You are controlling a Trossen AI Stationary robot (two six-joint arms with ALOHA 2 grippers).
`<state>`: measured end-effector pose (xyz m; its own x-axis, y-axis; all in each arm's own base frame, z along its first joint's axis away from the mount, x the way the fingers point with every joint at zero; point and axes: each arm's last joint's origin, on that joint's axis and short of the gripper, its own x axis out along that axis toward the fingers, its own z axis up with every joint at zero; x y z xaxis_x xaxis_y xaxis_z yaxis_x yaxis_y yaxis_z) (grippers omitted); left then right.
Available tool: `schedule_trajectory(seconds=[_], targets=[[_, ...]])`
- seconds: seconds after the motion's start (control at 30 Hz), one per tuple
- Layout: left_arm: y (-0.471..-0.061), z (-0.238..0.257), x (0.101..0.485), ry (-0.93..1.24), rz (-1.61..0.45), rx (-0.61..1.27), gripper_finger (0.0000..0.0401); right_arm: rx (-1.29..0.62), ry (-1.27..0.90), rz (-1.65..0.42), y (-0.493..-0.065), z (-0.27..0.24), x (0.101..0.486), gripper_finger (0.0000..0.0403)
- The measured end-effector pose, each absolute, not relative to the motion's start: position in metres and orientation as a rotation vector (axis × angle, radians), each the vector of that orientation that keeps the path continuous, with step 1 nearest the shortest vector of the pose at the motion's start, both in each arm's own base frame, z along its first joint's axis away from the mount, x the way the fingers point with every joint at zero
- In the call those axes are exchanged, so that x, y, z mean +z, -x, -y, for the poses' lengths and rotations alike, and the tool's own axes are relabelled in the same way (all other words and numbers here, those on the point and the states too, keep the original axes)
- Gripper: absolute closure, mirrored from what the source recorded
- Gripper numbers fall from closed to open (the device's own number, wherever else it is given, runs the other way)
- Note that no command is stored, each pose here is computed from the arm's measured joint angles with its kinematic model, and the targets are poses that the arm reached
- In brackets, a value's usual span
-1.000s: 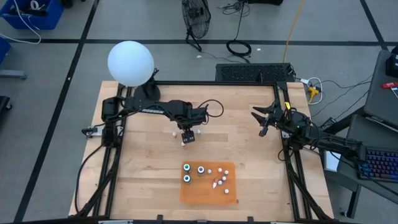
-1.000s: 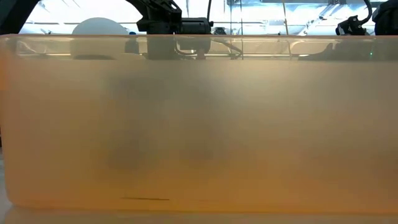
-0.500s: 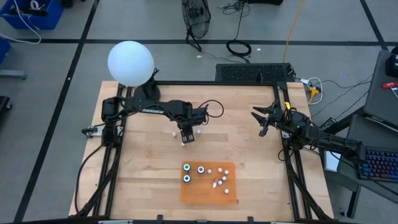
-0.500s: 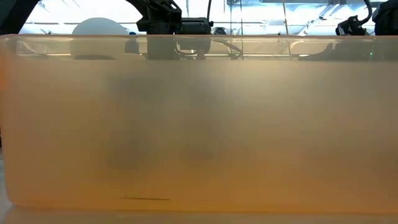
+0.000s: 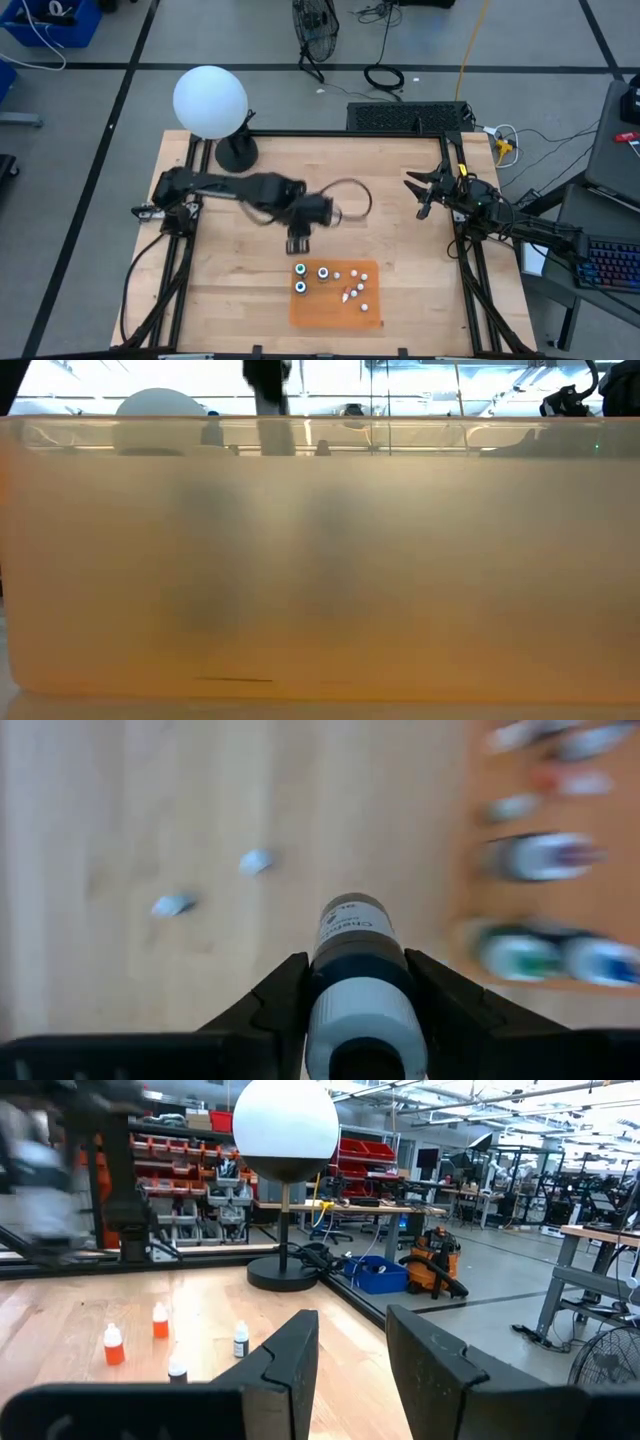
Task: Pick & Place food coloring
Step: Put the large black food coloring bottle into the orange container
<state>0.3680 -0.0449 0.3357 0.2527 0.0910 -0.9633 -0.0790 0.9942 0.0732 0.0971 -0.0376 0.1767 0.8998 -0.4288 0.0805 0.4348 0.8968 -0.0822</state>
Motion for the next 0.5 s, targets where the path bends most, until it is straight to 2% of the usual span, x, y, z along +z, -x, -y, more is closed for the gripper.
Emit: schedule_trajectory(seconds=[0.1, 0.2, 0.37, 0.5], targets=[[-0.363, 0.085, 0.353, -0.085, -1.232, -0.004, 0.0257, -0.448, 0.099, 0.061, -0.097, 0.038, 0.177, 0.0293], [-0.360, 0.124, 0.353, -0.181, -1.135, -0.081, 0.0257, -0.448, 0.099, 0.061, -0.097, 0.038, 0.177, 0.0293], [-0.366, 0.174, 0.337, -0.273, -1.009, -0.217, 0.0257, -0.448, 0.099, 0.061, -0.097, 0.038, 0.177, 0.0293], [-0.377, 0.195, 0.315, -0.315, -1.011, -0.284, 0.0257, -0.448, 0.099, 0.064, -0.097, 0.038, 0.177, 0.0293]])
